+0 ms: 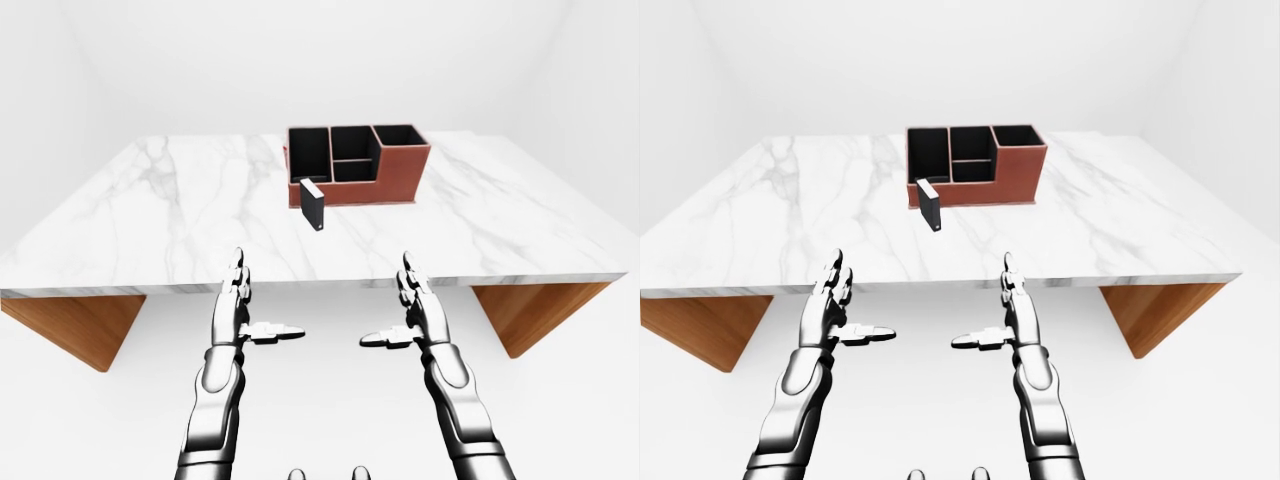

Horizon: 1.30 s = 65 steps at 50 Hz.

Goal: Pick up the book and place it in the right compartment of the caddy.

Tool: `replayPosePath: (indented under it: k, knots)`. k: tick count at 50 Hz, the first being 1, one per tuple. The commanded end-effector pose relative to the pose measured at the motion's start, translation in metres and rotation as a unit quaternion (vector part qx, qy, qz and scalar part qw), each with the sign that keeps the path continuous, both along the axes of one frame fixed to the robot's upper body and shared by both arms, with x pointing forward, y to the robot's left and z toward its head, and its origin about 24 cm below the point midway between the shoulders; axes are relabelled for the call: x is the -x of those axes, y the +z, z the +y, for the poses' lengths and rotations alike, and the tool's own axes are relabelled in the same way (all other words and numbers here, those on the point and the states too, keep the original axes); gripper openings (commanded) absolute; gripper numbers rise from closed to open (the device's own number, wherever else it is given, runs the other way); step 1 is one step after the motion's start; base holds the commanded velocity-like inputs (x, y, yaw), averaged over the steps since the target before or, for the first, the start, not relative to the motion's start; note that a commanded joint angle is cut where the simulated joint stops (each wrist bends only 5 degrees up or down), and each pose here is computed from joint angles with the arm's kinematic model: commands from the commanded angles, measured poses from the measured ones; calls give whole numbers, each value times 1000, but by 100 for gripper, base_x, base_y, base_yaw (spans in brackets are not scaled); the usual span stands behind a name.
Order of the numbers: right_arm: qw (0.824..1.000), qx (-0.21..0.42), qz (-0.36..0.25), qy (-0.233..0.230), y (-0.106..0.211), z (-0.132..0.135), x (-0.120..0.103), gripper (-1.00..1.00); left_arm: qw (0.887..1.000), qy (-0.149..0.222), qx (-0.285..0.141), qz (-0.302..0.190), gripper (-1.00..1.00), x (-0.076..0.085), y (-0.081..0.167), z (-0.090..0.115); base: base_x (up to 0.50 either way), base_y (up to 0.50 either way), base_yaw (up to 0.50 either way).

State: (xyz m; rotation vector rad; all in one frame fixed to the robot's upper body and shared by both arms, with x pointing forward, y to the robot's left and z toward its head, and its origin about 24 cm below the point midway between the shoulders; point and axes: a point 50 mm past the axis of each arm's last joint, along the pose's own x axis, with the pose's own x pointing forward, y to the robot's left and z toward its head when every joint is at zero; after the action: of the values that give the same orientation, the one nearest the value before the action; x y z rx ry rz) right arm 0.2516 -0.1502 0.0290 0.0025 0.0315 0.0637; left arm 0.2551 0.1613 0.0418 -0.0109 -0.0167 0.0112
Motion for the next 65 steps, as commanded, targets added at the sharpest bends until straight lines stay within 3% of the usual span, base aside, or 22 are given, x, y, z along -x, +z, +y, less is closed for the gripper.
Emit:
replayPosePath:
  k: [1,65]
  knots:
    - [1000,2,2,3,-2,1,0,100,1000,-1,-1,0,100,0,0,0,21,-22,0]
    - [1000,15,5,6,-7,3,1,100,1000,-4,-3,6,100,-2,-4,-3,30,-1,0]
